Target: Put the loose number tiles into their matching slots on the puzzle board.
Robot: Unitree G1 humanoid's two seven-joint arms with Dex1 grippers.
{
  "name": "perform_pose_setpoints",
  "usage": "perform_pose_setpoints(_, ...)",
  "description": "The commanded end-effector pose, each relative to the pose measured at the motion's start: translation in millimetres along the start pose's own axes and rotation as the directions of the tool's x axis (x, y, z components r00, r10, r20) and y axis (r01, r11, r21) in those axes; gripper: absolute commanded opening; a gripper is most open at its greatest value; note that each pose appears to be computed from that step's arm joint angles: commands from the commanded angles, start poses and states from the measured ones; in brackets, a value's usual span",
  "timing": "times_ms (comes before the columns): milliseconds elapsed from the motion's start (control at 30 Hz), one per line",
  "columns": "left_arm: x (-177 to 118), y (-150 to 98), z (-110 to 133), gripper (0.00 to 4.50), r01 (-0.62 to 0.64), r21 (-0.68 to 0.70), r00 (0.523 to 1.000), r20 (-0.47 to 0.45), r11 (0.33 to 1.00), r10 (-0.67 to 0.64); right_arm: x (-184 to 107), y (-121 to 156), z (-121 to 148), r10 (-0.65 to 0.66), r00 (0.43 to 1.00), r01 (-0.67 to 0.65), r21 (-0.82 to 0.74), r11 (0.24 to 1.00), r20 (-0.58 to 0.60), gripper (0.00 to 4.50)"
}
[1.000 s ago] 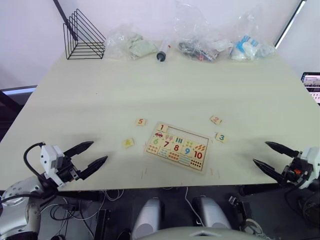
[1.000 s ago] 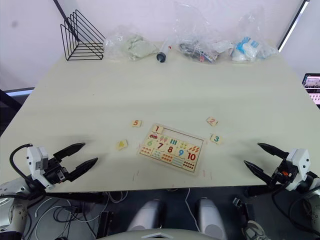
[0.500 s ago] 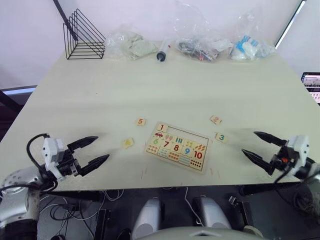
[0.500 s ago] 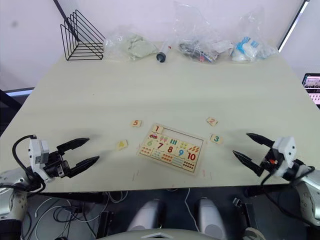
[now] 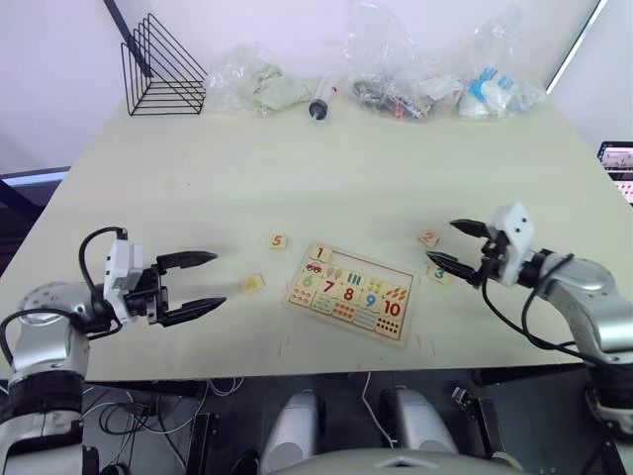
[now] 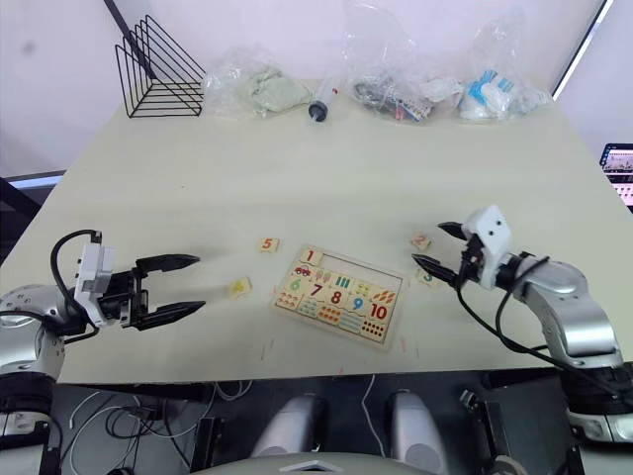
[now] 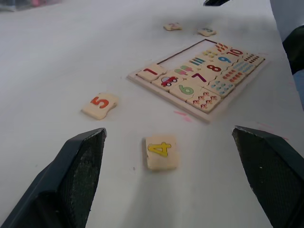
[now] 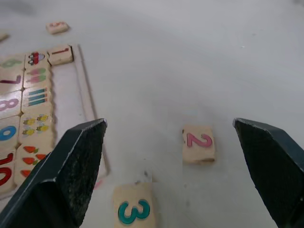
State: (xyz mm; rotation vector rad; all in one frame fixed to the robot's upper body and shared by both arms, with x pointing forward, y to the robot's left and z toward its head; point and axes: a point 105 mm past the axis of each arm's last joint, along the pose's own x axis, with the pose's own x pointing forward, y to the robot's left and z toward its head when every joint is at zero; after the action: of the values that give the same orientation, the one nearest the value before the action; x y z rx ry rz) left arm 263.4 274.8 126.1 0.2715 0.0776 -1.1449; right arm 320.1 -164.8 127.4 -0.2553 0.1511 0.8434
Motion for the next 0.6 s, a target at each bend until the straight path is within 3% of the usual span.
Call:
perform_pose_setpoints(33,0,2,14,4.5,0.037,0.04,0.999,0.024,0.999,-0.038,10,-11,1,-0.055,0.997,0.055,0.0,0.998,-0.059,4.47)
perform_pose_setpoints(233,4,0,22,4.5,0.068,0.056,0.996,0.046,0.996,-0.071,24,-23,-6,-0.106,0.981,0.111,0.021,0.994,-0.163,4.47)
perform_pose_setpoints(600,4,-5,25,4.5,0.098,0.062,0.994,0.051,0.993,-0.101,26,-26,-16,-0.116,0.969,0.123,0.017,0.992,-0.219,4.47)
